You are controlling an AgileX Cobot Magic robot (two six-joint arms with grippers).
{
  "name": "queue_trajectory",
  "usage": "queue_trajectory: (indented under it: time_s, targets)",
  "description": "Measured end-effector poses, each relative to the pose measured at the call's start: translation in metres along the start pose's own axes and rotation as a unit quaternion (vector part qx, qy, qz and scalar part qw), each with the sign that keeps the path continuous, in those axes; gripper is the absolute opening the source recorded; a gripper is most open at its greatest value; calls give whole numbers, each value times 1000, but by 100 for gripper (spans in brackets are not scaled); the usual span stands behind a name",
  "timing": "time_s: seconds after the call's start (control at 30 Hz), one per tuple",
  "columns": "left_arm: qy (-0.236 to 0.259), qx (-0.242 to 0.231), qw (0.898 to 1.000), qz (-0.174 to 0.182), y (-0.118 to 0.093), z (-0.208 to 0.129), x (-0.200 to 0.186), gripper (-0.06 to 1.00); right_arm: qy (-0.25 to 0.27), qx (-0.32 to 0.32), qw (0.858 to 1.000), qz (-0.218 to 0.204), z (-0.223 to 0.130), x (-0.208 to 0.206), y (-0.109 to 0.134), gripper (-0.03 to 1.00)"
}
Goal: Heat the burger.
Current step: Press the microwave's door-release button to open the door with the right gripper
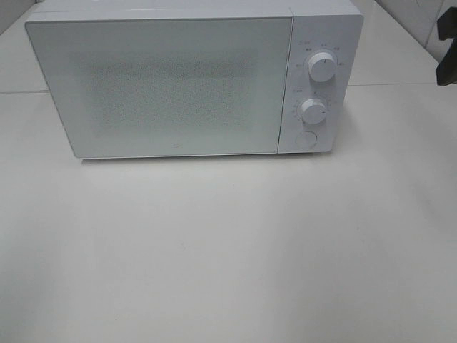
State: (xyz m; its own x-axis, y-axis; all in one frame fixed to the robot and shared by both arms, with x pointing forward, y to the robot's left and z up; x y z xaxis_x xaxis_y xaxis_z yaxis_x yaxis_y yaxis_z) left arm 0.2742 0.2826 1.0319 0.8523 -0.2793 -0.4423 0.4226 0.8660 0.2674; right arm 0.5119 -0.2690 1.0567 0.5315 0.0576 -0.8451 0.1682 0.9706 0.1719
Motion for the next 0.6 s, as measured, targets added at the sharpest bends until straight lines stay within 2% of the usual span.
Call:
queue_trajectory:
  time_s: [0.1, 0.17, 0.27, 0.33, 0.6]
  targets:
    - [0, 0, 1000, 0, 0, 0, 0, 0, -7, -1, 1000, 2, -3, -8, -1, 63]
    - [0, 0, 1000, 0, 0, 0, 0, 0, -24, -13, 1000, 8, -20, -35, -7, 63]
    - [0, 0, 1000, 0, 0, 0, 0, 0, -27, -13, 1000, 9, -26, -40, -9, 63]
    - [0, 0, 1000, 0, 0, 0, 0, 0, -35, -15, 999, 11, -50, -56, -17, 63]
    - [0, 0, 1000, 0, 0, 0, 0, 0, -55, -22, 998, 17, -97, -72, -33, 63]
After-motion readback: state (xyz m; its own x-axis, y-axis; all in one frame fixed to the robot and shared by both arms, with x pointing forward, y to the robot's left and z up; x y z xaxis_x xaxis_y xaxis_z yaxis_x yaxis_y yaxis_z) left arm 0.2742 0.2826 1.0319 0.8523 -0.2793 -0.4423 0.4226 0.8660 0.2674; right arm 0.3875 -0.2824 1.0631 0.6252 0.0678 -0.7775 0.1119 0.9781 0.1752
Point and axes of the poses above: a point on each arm's last joint axis where the gripper is mounted, x pointing out along that axis toward the gripper, y along the wrist's bending axis when the last joint is at zero, z = x × y, the point moved 5 cm from there along x, pointing out along that axis toward the gripper, and after that the axes turned 12 degrees about x, right-handed, at the moved point
